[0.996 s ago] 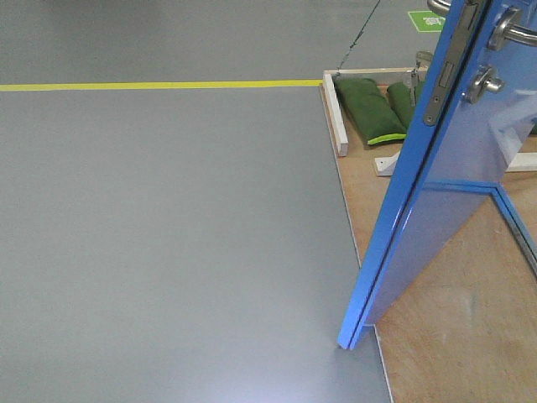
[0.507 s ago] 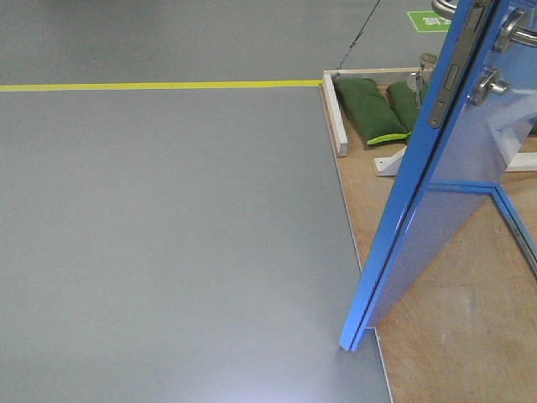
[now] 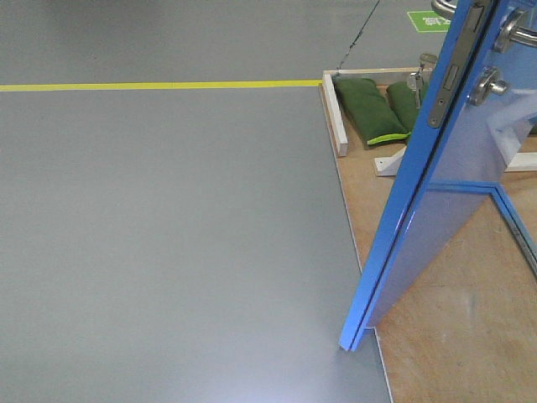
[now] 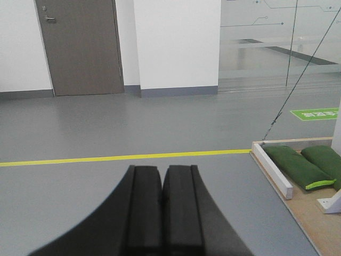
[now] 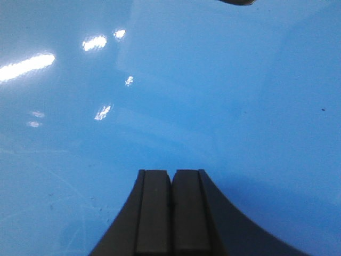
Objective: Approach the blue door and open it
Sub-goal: 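Push the blue door open with the right gripper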
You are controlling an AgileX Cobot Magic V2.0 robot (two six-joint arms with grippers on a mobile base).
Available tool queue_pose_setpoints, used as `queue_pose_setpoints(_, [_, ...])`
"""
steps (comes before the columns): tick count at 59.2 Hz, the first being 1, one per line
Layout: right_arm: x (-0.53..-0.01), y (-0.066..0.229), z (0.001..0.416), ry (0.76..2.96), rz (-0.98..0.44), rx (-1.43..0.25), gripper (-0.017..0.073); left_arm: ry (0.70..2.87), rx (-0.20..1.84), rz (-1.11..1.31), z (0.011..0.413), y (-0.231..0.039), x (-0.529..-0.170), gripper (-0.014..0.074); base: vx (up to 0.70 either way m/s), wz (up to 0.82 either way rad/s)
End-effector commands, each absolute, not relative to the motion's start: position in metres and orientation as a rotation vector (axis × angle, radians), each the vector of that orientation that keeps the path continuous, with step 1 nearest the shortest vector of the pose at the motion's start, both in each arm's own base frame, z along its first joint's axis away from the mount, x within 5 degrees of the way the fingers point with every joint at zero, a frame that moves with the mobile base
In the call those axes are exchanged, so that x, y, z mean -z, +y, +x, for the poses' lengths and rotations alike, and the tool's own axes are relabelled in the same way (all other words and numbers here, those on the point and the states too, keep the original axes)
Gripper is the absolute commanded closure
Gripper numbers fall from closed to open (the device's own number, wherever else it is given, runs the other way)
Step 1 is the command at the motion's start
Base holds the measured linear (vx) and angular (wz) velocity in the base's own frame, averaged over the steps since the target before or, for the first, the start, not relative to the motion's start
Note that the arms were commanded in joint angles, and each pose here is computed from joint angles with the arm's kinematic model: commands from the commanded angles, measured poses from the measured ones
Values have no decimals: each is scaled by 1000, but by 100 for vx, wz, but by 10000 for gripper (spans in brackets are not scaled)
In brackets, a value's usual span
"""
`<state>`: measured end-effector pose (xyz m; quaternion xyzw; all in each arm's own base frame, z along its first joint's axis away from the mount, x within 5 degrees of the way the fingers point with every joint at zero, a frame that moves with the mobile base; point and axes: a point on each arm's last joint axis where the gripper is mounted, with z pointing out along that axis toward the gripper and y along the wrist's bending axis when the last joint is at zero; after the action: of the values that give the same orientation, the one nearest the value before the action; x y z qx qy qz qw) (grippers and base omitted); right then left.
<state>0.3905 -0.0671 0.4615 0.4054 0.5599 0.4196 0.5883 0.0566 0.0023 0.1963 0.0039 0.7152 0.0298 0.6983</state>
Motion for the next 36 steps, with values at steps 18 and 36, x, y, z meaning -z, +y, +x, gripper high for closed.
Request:
queue_pose_setpoints(18, [-486, -60, 377, 1267, 882, -999, 561, 1470, -58, 6, 54, 2, -214, 521, 0, 0])
queue_pose_setpoints(36, [-486, -60, 377, 1267, 882, -999, 561, 1470, -58, 6, 54, 2, -214, 521, 0, 0])
